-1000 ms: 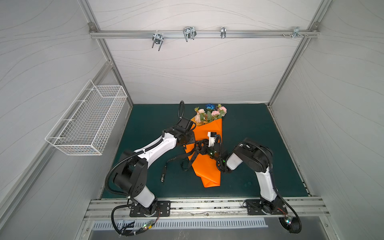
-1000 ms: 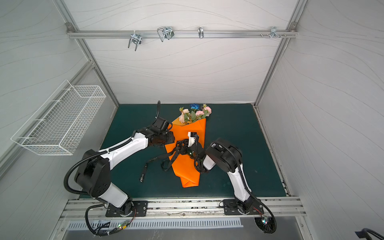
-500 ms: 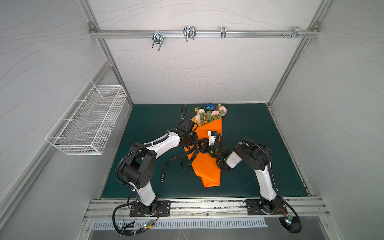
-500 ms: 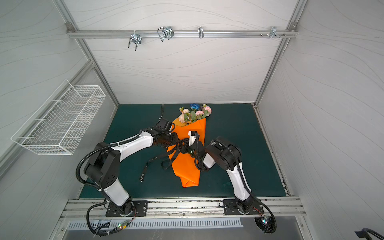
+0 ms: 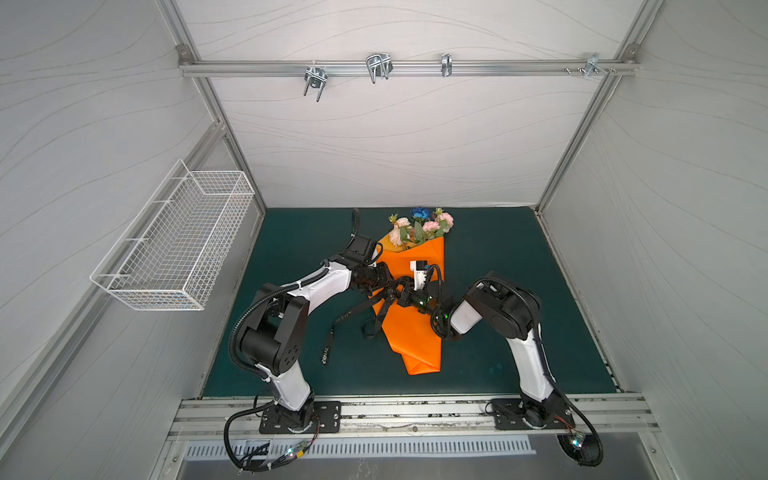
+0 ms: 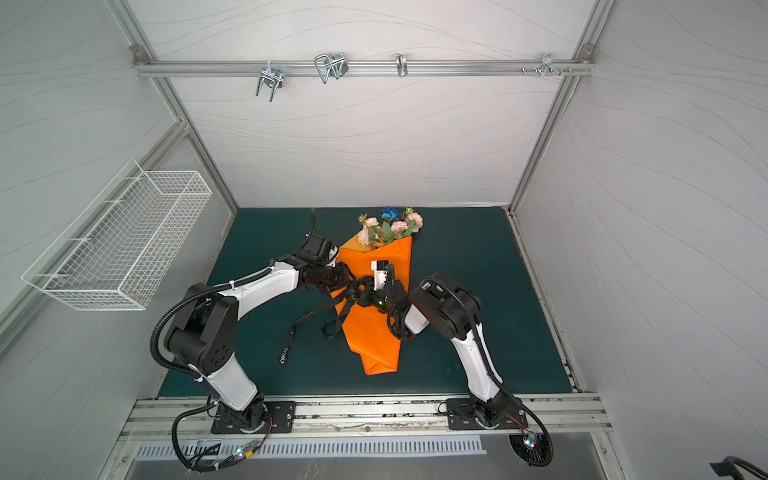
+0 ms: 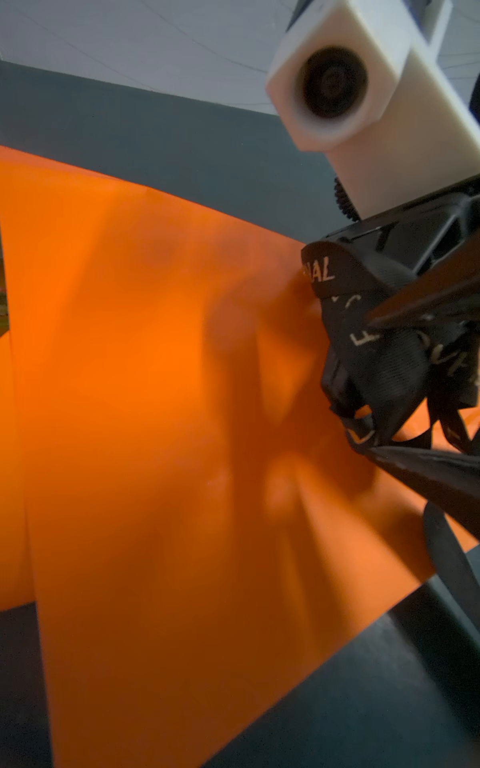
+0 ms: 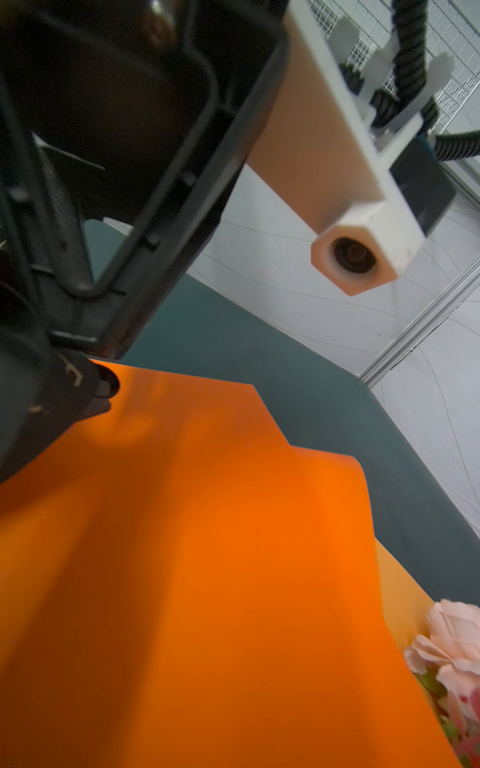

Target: Tie the bouquet of fake flowers

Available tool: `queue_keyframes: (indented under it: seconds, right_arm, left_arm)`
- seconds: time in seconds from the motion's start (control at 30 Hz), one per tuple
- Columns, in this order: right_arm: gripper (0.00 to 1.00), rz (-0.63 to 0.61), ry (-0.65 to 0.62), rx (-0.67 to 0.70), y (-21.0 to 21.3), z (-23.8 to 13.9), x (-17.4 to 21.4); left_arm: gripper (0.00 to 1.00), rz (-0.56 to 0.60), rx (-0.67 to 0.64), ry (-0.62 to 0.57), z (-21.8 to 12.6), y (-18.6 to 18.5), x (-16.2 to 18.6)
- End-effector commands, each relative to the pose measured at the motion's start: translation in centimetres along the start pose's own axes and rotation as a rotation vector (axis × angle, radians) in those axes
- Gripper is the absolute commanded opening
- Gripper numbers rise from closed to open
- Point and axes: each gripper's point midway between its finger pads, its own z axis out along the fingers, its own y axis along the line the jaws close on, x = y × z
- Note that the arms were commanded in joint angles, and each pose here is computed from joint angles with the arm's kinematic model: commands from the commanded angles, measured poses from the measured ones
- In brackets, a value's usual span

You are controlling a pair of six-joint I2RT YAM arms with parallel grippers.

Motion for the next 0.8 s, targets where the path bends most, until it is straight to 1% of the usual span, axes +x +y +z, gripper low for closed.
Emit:
queue_keyframes:
  seconds: [0.0, 0.07, 0.1, 0.2, 0.27, 0.37, 0.47, 0.5, 0.57, 0.63, 0.7, 0.77]
  right_arm:
    - [0.0, -0.004, -0.005, -0.033, 0.1, 0.2, -0.3]
    - [0.0, -0.008, -0.005, -0.038, 0.2, 0.2, -0.4]
    - [0.0, -0.008, -0.005, -0.037, 0.1, 0.2, -0.4]
    - [0.0, -0.013, -0.006, -0.046, 0.3, 0.3, -0.6]
    - [0.0, -0.019, -0.004, -0.053, 0.4, 0.4, -0.6]
    - [0.0, -0.023, 0.002, -0.065, 0.7, 0.5, -0.6]
    - [0.0, -0.027, 0.006, -0.068, 0.8, 0.5, -0.5]
    - [0.0, -0.028, 0.007, -0.066, 0.8, 0.4, -0.5]
    - [0.0, -0.034, 0.014, -0.054, 0.8, 0.4, -0.4]
    - [0.01, -0.035, 0.014, -0.043, 0.7, 0.3, -0.5]
    - [0.02, -0.041, 0.018, -0.037, 0.8, 0.3, -0.5]
    - [0.05, -0.044, 0.028, -0.026, 0.8, 0.2, -0.5]
  left_arm:
    - [0.42, 0.012, 0.082, 0.022, 0.6, -1.0, 0.0]
    - [0.34, 0.01, 0.084, 0.024, 0.7, -1.0, 0.0]
    - [0.33, 0.005, 0.086, 0.027, 0.7, -0.9, 0.1]
    - [0.34, -0.01, 0.081, 0.045, 0.8, -0.7, 0.5]
    - [0.38, -0.021, 0.082, 0.062, 1.0, -0.5, 1.0]
    - [0.42, -0.033, 0.083, 0.077, 1.1, -0.2, 1.5]
    - [0.4, -0.03, 0.057, 0.074, 1.0, 0.4, 1.8]
    - [0.37, -0.026, 0.049, 0.071, 1.0, 0.6, 1.9]
    - [0.25, -0.017, 0.033, 0.06, 1.0, 0.9, 1.7]
    - [0.17, -0.009, 0.027, 0.044, 0.8, 0.8, 1.3]
    - [0.07, -0.005, 0.027, 0.028, 0.7, 0.8, 1.0]
    - [0.0, -0.004, 0.024, 0.016, 0.7, 0.7, 0.7]
